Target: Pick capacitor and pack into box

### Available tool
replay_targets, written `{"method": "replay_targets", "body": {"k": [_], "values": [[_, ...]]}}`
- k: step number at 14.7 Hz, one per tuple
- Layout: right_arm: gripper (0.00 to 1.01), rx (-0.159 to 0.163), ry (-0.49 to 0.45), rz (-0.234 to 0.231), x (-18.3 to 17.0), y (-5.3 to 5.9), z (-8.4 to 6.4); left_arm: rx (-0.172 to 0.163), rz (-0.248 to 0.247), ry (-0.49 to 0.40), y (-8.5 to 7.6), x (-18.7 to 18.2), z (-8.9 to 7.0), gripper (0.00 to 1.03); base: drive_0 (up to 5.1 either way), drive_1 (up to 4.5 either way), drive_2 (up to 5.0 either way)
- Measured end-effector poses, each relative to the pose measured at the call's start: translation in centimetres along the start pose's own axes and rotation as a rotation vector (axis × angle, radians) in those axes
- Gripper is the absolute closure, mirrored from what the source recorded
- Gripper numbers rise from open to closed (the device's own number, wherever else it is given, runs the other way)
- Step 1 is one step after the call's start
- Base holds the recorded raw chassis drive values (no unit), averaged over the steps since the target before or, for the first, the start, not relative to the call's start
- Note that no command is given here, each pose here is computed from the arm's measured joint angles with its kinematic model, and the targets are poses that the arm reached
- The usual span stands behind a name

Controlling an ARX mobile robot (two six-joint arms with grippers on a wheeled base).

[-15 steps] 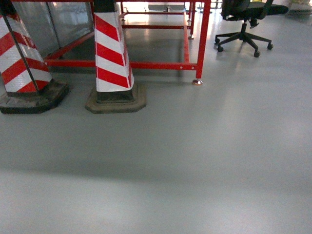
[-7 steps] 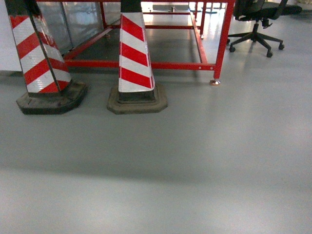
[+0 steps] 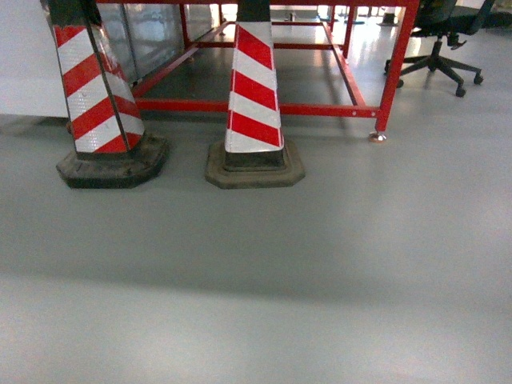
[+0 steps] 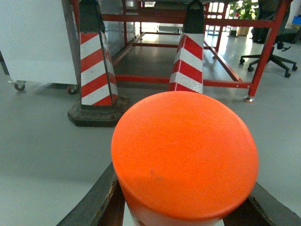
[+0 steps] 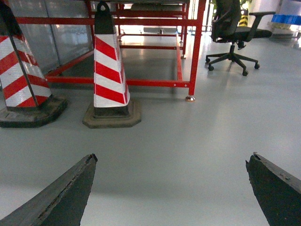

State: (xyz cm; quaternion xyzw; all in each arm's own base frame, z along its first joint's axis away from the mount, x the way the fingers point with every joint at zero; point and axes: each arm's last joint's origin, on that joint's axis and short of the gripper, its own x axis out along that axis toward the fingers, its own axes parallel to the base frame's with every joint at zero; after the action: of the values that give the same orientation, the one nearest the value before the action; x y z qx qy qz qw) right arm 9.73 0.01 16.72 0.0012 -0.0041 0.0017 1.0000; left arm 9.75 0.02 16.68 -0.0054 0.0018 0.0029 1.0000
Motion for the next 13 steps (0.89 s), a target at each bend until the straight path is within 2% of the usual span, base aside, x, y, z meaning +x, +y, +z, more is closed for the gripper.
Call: {"method": "replay_targets", "body": {"k": [2,13], "values": [[0.03,0.0,0.007,-0.001,0.0,0.0,-0.07,0.0,-0.003,0.0,-0.01,0.0,0.0,0.59,0.0,0.0,0.0],[0.03,0.0,0.007,-0.003,0.0,-0.01,-0.07,0.0,-0.006,-0.003,-0.02,0.0,0.03,0.59,0.1,4.31,-4.1]]}}
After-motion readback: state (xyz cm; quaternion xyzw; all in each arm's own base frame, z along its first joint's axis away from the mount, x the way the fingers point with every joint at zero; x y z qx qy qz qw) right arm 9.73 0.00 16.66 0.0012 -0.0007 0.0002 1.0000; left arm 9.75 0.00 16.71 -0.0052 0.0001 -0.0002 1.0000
